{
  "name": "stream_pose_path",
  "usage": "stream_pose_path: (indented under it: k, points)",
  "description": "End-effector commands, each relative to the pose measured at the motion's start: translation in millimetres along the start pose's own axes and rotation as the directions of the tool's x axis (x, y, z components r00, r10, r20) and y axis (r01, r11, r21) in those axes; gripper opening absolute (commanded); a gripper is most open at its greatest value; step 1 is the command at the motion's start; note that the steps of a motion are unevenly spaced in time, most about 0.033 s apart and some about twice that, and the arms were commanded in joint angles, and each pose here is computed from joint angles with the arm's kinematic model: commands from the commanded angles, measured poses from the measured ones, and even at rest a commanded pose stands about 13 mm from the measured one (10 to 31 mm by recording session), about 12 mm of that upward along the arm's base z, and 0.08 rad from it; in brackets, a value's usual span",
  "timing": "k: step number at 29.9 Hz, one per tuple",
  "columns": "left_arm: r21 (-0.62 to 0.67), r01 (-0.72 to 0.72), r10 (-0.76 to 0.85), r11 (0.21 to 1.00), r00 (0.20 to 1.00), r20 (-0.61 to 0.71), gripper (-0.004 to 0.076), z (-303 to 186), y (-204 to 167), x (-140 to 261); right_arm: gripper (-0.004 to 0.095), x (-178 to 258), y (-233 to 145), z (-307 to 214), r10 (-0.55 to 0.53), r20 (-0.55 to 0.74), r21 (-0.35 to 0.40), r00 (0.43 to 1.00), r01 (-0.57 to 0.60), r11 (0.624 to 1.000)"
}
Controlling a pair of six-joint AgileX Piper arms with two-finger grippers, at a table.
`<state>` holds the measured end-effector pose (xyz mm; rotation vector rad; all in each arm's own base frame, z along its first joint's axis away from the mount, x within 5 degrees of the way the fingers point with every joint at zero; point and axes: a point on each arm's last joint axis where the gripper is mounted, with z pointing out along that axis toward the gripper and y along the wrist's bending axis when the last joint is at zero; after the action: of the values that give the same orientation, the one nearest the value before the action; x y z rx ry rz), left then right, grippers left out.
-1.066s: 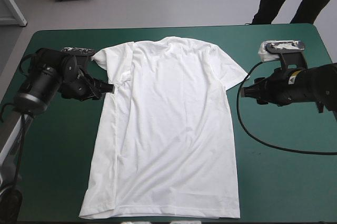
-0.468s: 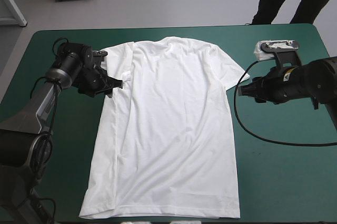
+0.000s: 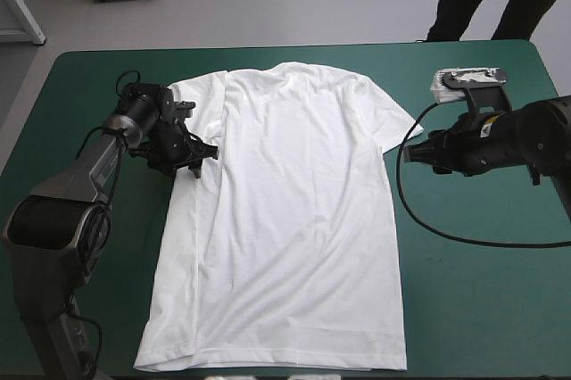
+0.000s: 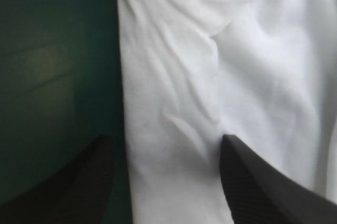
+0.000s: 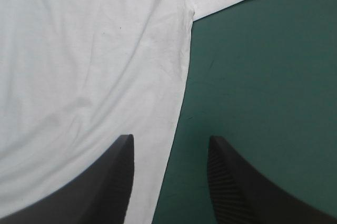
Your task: Fold the cloth
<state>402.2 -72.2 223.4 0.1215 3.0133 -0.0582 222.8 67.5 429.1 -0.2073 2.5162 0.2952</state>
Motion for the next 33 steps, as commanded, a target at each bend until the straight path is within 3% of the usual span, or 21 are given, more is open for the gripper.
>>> stream_pose_path:
  k: [1,3,5,9,10,17,23,33]
  points:
    - [0.014,0.011,-0.012,1.000,0.998,0.063,0.0428,-18,0,-5,0.0413,-5,1,-15,-0.012,0.087,-0.001,0.996,0.012,1.000]
    - [0.012,0.011,-0.012,1.000,0.998,0.060,0.0392,-14,1,-6,0.0413,-5,1,-15,-0.012,0.083,-0.001,0.996,0.012,1.000]
    - [0.012,0.011,-0.012,1.000,0.998,0.058,0.0304,-10,1,-7,0.0413,-5,1,-15,-0.012,0.083,-0.001,0.996,0.012,1.000]
    - [0.010,0.012,-0.013,1.000,0.998,0.063,0.0020,-6,1,-9,0.0414,-6,1,-13,-0.012,0.081,0.002,0.997,0.012,1.000]
    - [0.007,0.011,-0.011,1.000,0.998,0.069,-0.0005,-6,1,-10,0.0414,-7,1,-11,-0.012,0.077,0.003,0.997,0.012,1.000]
    - [-0.001,0.008,-0.008,1.000,0.997,0.074,-0.0009,-6,3,-10,0.0419,-26,-2,27,-0.057,0.064,0.011,0.996,0.056,0.998]
    - [0.002,0.014,-0.015,1.000,0.997,0.073,-0.0009,-6,4,-11,0.0538,-37,-7,86,-0.046,-0.049,0.015,0.998,0.047,0.999]
    - [0.012,0.019,-0.020,1.000,0.997,0.080,-0.0009,-6,3,-11,0.0540,-41,8,161,-0.090,-0.161,0.005,0.983,0.092,0.996]
